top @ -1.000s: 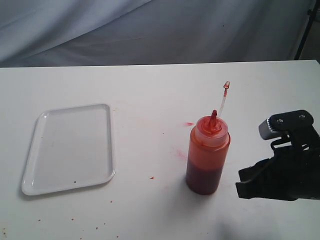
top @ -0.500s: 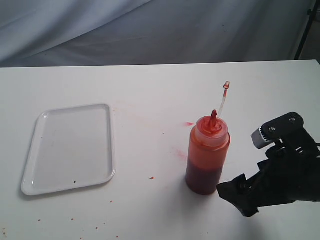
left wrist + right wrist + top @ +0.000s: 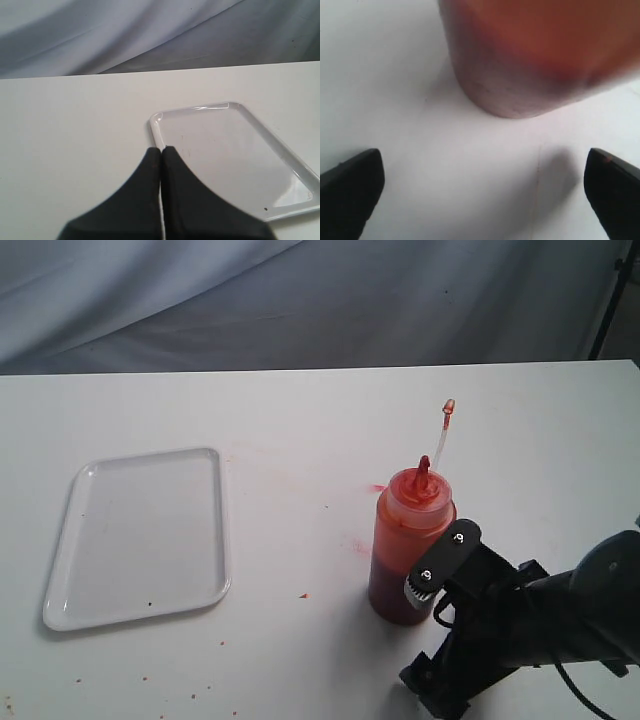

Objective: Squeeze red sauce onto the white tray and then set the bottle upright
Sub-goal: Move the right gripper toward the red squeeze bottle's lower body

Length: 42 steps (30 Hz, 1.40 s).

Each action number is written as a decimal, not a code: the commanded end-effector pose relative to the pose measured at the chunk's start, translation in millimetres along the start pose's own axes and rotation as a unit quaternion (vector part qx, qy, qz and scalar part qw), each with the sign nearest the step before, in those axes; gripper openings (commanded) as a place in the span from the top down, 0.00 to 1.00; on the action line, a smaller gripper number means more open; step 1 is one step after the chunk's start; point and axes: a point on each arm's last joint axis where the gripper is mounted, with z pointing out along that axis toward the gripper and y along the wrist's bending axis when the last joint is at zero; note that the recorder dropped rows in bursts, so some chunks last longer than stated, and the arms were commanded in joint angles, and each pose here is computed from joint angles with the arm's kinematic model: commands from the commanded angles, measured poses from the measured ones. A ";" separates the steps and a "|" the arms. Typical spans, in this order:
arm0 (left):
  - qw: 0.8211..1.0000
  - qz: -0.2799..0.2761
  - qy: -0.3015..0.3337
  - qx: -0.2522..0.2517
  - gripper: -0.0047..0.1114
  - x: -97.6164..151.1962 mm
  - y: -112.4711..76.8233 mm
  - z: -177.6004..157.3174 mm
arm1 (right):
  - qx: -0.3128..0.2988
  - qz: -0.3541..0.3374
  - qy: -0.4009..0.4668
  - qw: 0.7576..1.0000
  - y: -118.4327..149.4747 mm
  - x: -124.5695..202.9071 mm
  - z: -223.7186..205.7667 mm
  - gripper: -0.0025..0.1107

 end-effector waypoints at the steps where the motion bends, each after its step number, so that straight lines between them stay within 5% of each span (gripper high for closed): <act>1: 1.000 0.002 -0.005 -0.002 0.96 0.5 0.2 0.2 | -0.007 0.010 -0.002 1.000 1.5 -2.6 0.3 0.05; 22: 1.000 0.002 -0.005 -0.002 0.96 0.5 0.2 0.2 | 0.016 -0.032 -0.005 0.999 -2.8 -3.2 0.3 0.05; 33: 1.000 0.002 -0.005 -0.002 0.96 0.5 0.2 0.2 | 0.015 -0.062 -0.087 0.994 7.4 -20.4 -39.6 0.05; 42: 1.000 0.002 -0.005 -0.002 0.96 0.5 0.2 0.2 | 0.057 -0.006 -0.130 0.990 0.1 -26.8 -55.0 0.05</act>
